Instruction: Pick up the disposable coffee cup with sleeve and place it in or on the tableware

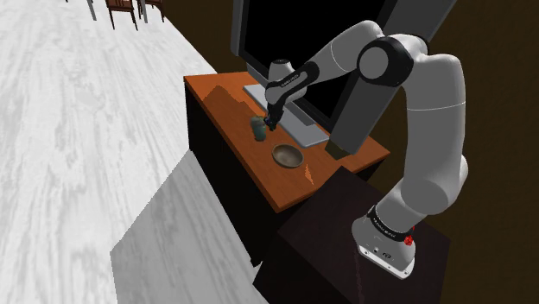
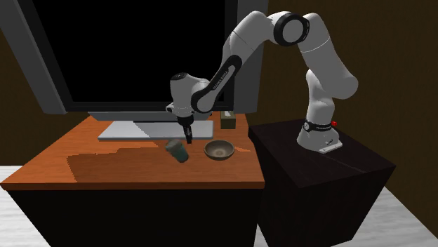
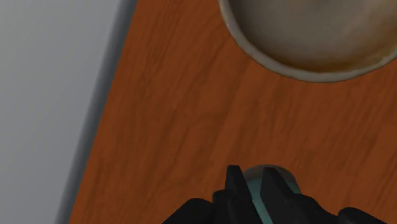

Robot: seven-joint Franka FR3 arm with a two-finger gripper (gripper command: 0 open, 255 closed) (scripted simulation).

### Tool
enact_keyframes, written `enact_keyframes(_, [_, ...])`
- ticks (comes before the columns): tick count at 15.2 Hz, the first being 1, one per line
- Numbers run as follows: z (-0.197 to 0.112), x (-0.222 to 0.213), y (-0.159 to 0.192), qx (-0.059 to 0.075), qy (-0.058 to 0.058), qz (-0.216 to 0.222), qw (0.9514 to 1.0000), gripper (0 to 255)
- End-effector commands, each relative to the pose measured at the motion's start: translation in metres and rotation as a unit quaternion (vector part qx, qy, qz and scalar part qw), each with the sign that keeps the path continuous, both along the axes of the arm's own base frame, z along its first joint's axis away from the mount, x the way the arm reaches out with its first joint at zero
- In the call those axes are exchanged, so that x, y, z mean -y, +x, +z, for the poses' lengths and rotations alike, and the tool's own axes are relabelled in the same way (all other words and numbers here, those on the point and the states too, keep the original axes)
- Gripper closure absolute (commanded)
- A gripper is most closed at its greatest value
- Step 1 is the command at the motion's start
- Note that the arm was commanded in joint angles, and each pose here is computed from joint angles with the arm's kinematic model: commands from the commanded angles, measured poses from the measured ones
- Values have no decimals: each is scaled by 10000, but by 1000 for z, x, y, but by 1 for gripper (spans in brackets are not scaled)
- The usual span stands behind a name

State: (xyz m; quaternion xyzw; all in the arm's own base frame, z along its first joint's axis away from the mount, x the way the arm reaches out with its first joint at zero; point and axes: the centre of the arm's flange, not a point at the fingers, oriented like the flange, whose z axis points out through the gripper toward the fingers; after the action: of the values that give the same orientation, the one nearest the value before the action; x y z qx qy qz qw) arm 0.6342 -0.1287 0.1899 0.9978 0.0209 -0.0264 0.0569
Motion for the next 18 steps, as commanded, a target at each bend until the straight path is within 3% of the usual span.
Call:
enact_keyframes(1, [0, 0, 0, 0, 0, 0, 10000, 255])
enact_keyframes(7, [0, 0, 0, 0, 0, 0, 10000, 255])
enact_keyframes(8, [0, 0, 0, 0, 0, 0, 10000, 0])
enact_keyframes(18, [-37, -69, 68, 184, 202, 573, 9980, 0])
